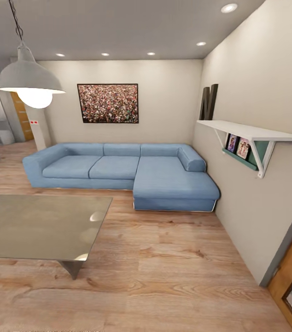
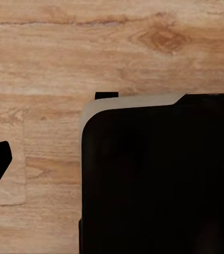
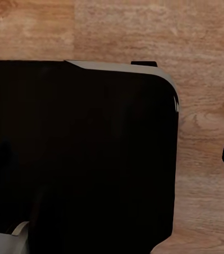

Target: Place each of the two pumpkins and all three candles from the living room inside a cabinet in the living room (use any cabinet), then make sure every cabinet is closed, and position the cauldron so it is next to a table in the living room.

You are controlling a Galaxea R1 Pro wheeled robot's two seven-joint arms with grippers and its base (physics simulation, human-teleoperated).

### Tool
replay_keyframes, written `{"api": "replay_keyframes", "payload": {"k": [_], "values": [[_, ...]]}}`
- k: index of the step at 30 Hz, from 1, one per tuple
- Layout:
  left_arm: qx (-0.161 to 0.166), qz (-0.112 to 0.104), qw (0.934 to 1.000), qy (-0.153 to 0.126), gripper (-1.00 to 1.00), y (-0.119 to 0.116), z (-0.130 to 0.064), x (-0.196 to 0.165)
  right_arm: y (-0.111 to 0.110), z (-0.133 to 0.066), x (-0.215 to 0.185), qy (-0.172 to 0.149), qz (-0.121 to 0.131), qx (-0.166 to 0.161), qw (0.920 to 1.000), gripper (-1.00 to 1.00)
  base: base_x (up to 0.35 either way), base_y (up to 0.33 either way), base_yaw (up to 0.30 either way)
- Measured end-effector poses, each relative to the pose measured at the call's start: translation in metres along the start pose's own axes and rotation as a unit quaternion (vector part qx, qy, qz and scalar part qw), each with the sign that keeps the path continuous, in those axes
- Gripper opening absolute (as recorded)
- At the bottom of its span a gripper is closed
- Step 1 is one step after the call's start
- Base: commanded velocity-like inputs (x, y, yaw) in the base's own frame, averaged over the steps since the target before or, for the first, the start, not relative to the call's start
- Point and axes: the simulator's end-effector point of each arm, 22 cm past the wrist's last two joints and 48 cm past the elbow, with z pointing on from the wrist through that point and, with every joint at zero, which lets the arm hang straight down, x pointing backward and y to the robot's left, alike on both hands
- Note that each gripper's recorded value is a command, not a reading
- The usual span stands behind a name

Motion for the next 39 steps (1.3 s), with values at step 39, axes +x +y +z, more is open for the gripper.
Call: {"api": "replay_keyframes", "payload": {"k": [39], "values": [[0.000, -0.001, 1.0000, 0.001, 1.00, -0.0010, -0.0001, 0.0007, -0.0011, 0.0000, 0.0000, -0.001, -0.001, 0.001, 1.0000, 1.00, 0.000, 0.000, 0.138]]}}
